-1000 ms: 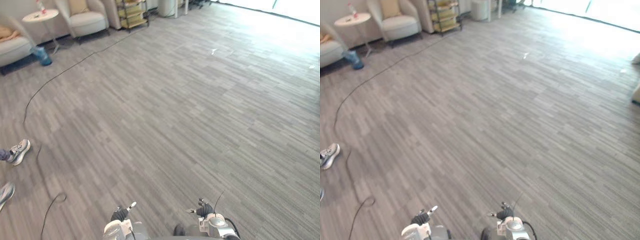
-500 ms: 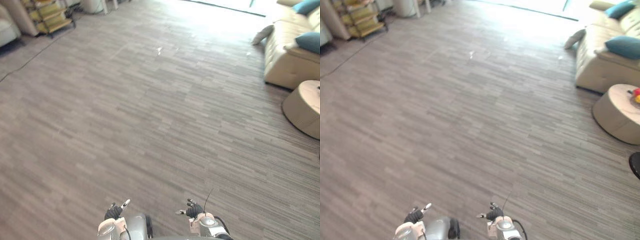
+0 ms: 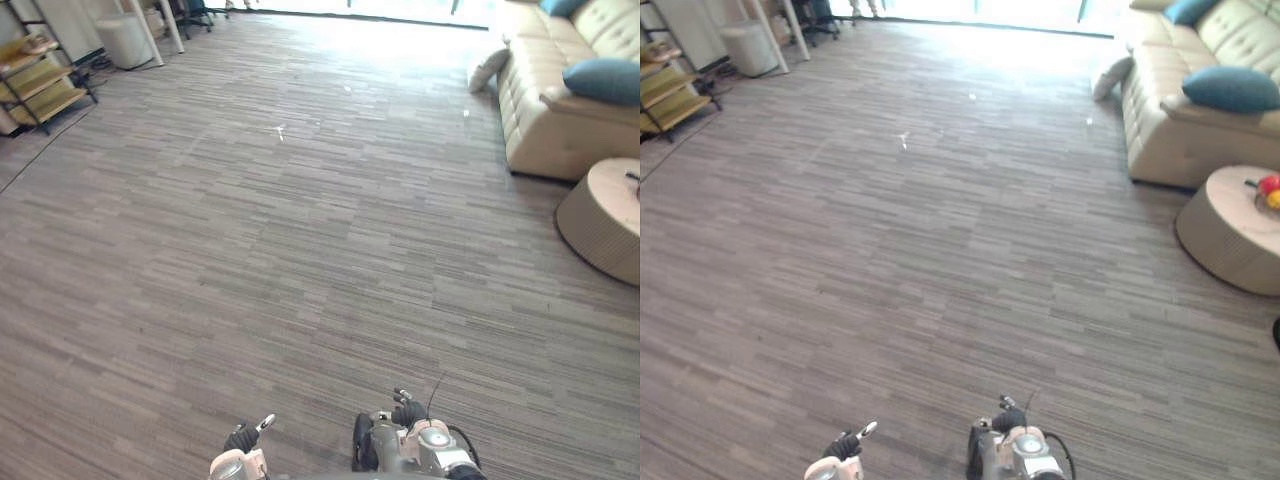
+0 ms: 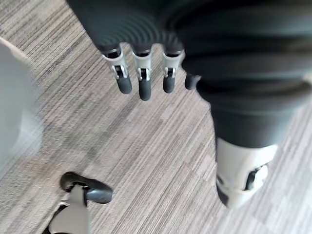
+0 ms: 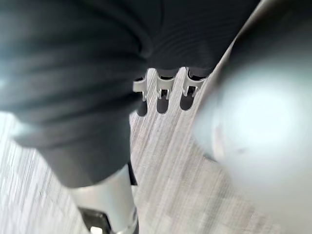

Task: Pick up cushions and gather them together orderly.

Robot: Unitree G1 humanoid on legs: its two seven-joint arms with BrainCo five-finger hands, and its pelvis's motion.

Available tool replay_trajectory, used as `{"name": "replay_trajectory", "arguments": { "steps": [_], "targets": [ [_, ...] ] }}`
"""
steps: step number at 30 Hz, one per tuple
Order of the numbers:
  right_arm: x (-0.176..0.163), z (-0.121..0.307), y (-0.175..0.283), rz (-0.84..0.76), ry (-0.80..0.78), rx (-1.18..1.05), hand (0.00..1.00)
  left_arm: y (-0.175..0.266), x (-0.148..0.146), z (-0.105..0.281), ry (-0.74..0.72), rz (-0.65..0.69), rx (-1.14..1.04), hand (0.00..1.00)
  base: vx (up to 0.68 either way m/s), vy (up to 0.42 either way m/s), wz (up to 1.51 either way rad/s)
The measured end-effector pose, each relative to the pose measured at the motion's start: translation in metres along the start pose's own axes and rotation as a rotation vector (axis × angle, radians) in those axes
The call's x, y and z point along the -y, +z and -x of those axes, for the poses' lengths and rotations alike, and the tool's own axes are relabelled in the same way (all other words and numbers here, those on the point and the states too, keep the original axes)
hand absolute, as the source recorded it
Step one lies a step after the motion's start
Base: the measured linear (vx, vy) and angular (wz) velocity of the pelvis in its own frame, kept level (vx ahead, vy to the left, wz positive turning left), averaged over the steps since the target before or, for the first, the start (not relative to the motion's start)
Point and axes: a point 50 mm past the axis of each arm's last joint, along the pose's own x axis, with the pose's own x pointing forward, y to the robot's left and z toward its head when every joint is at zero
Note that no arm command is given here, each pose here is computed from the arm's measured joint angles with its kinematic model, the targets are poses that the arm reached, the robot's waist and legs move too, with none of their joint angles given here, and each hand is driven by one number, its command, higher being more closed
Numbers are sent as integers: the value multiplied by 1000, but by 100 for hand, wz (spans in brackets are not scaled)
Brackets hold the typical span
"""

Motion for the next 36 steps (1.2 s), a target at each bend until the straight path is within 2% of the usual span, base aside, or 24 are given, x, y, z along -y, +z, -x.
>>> {"name": "replay_trajectory", "arguments": {
  "steps": [3,7,12,15,17,25,29,32,36],
  "targets": [
    [-5,0,-13,-3,2,-67,0,12,-9,-1,15,-26,52,0,663,-11,-60],
    [-8,1,-16,12,4,-81,0,26,-6,-1,13,43,124,0,558,124,-65],
    [-26,3,-17,27,58,-78,0,26,-8,0,27,85,130,0,716,350,-79],
    [-36,5,-21,15,84,-79,0,30,-16,-2,46,45,115,0,750,394,-50],
    [-31,7,-27,3,77,-86,0,28,-14,-3,43,43,101,0,731,353,-8],
    [-11,4,-2,8,33,46,0,24,12,-4,-25,37,73,0,621,163,28],
    [-10,3,-2,32,38,32,0,16,8,-2,-16,16,56,0,680,-85,68],
    [-6,2,1,42,31,29,0,10,7,-1,-5,52,33,0,825,-143,-13],
    [-12,2,-8,-19,25,-25,0,19,-8,-2,27,33,74,0,758,-16,-25]
  ]
}}
